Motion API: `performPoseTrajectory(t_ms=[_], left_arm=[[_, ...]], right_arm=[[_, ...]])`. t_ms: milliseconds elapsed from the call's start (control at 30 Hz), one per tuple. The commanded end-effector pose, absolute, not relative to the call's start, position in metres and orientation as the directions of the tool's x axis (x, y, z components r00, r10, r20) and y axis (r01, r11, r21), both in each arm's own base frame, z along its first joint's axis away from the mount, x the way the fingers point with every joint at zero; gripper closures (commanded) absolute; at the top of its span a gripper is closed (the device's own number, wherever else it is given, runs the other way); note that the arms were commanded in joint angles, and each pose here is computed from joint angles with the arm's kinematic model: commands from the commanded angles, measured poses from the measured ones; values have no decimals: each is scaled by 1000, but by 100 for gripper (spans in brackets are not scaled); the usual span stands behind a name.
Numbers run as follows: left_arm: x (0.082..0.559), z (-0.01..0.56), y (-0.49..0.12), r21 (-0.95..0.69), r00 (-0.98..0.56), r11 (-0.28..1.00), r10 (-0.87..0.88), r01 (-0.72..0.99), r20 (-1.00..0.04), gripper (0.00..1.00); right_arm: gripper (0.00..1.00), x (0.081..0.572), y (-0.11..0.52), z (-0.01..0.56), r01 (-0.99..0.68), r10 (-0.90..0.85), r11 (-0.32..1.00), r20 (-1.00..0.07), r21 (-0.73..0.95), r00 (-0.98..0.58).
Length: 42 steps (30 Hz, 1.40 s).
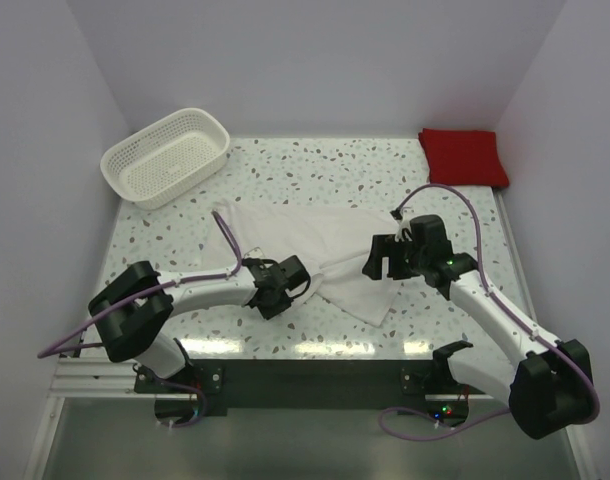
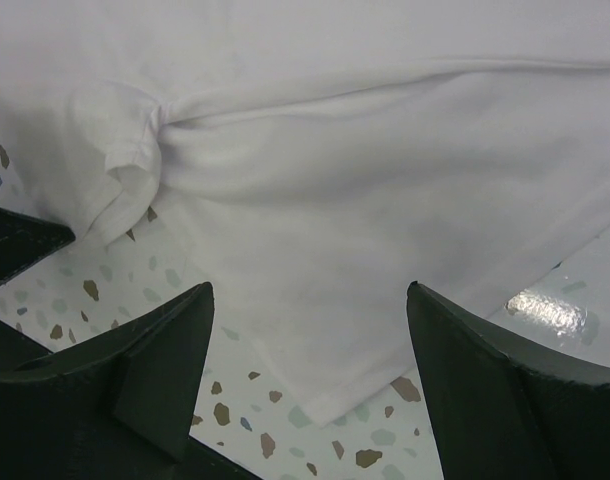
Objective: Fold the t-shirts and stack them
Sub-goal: Flatten the tshirt out
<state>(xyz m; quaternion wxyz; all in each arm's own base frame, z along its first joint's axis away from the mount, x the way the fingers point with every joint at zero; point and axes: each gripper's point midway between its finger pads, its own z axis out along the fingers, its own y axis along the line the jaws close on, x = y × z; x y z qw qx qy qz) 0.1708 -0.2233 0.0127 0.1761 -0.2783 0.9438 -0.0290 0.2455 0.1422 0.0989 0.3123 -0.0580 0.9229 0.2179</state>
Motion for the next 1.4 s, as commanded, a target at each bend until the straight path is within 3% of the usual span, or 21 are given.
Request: performPoseTrajectory(t_ms=[0,200,433,767,1200,1367], left_arm=[[171,8,-218,-123,-769,836,-542,-535,-338,76],[168,10,-216,-131,-773,840,-538,-527,-336,100],[171,29,-208,-156,-784,870,-490,-468,-380,100],[194,79,-199,-168,-789,945,-327,-281,-520,100],[195,91,-205,-262,-779,952,-285,-161,-558,100],[194,89,-205,-292,-774,944,-299,-154,-559,100]], right_arm=[[19,251,149,108,-286,26,880,-641,378,-767],[19,251,145,107,-269,25,891,-632,365,-775],[19,257,125,106,-154,60,945,-616,289,-785],[23,316,65,128,149,203,979,-645,138,-737],[38,387,-30,94,508,528,833,-592,220,-608],[43,406,-38,77,560,571,799,-568,219,-593]])
